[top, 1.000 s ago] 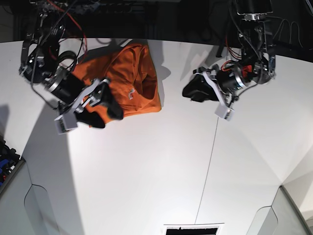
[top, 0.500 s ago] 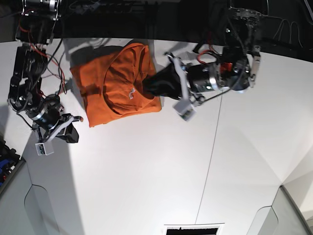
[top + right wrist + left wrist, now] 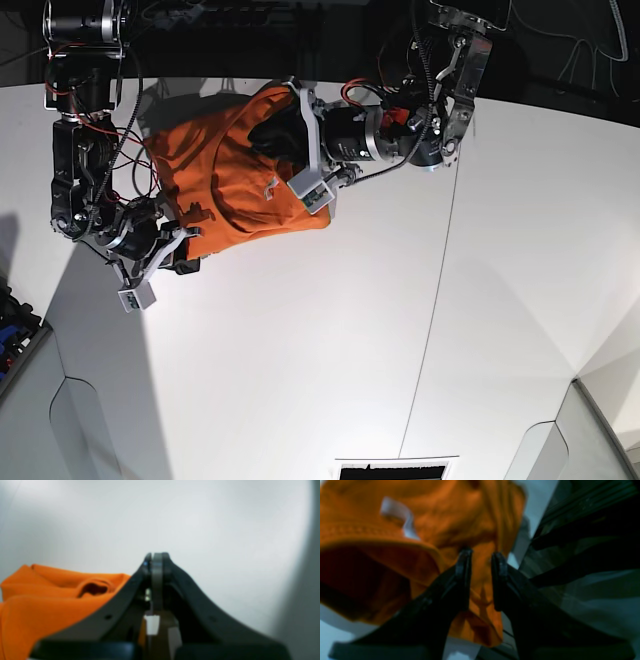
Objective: Layout the t-shirt on the table in an organized manner, then fold the t-shirt properly
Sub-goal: 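Press and tuck the folded bundle with both grippers to square it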
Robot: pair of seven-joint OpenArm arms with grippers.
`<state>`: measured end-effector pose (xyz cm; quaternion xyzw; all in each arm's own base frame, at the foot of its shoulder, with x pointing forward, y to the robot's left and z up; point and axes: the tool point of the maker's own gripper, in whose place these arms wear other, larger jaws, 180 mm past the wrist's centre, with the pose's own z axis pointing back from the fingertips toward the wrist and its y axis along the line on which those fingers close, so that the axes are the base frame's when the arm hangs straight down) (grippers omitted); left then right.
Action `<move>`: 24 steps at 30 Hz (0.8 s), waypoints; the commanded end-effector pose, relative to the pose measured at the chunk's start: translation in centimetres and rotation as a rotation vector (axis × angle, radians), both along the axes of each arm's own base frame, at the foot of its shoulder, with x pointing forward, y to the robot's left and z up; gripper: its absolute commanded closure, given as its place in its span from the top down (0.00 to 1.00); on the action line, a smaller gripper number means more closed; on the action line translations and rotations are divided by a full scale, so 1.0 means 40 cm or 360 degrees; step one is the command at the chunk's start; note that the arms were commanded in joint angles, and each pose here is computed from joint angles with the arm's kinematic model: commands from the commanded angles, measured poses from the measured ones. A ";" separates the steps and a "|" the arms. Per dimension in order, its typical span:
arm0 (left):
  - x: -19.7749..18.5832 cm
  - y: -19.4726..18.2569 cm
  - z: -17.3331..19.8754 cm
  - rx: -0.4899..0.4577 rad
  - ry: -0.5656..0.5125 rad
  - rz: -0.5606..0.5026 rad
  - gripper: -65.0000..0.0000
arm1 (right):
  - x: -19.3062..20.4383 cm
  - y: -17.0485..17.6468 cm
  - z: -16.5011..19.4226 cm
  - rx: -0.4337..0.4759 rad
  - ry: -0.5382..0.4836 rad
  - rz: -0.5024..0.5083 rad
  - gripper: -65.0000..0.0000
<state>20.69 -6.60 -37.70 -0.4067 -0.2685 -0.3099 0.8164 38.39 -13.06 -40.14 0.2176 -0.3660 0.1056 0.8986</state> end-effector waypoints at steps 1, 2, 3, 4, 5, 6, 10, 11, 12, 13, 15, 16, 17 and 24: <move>0.014 -0.004 0.012 -0.0040 -0.0031 0.0010 0.22 | 0.036 0.001 0.051 0.0022 -0.0111 0.0023 0.00; 0.013 0.009 -0.011 0.0002 -0.0017 0.0016 0.22 | 0.035 0.002 0.051 0.0022 -0.0113 0.0028 0.00; 0.014 0.024 -0.032 0.0049 -0.0008 0.0021 0.22 | 0.035 0.003 0.050 0.0022 -0.0111 0.0029 0.00; 0.016 0.041 -0.051 0.0094 -0.0002 0.0024 0.22 | 0.033 0.003 0.049 0.0020 -0.0106 0.0031 0.00; 0.024 0.060 -0.066 0.0137 -0.0012 0.0030 0.22 | 0.030 0.002 0.045 0.0014 -0.0094 0.0034 0.00; 0.037 0.080 -0.075 0.0167 -0.0034 0.0043 0.22 | 0.025 0.001 0.040 0.0006 -0.0072 0.0041 0.00; 0.121 0.139 -0.064 0.0261 -0.0172 0.0092 0.23 | -0.002 0.014 0.031 0.0072 0.0036 0.0081 0.00; 0.144 0.149 -0.059 0.0300 -0.0211 0.0091 0.23 | -0.008 0.020 0.037 0.0119 0.0045 0.0096 0.00; 0.166 0.157 -0.055 0.0336 -0.0247 0.0091 0.23 | -0.013 0.023 0.043 0.0162 0.0053 0.0105 0.00; 0.188 0.164 -0.052 0.0371 -0.0278 0.0092 0.23 | -0.019 0.026 0.046 0.0194 0.0065 0.0109 0.00; 0.231 0.176 -0.042 0.0412 -0.0326 0.0102 0.23 | -0.036 0.036 0.051 0.0251 0.0084 0.0123 0.00; 0.252 0.181 -0.037 0.0426 -0.0352 0.0111 0.23 | -0.044 0.044 0.054 0.0283 0.0085 0.0129 0.00; 0.272 0.185 -0.033 0.0438 -0.0378 0.0120 0.23 | -0.057 0.051 0.054 0.0308 0.0094 0.0138 0.00; 0.384 0.183 0.009 0.0454 -0.0522 0.0136 0.23 | -0.162 0.080 0.032 0.0297 0.0130 0.0207 0.00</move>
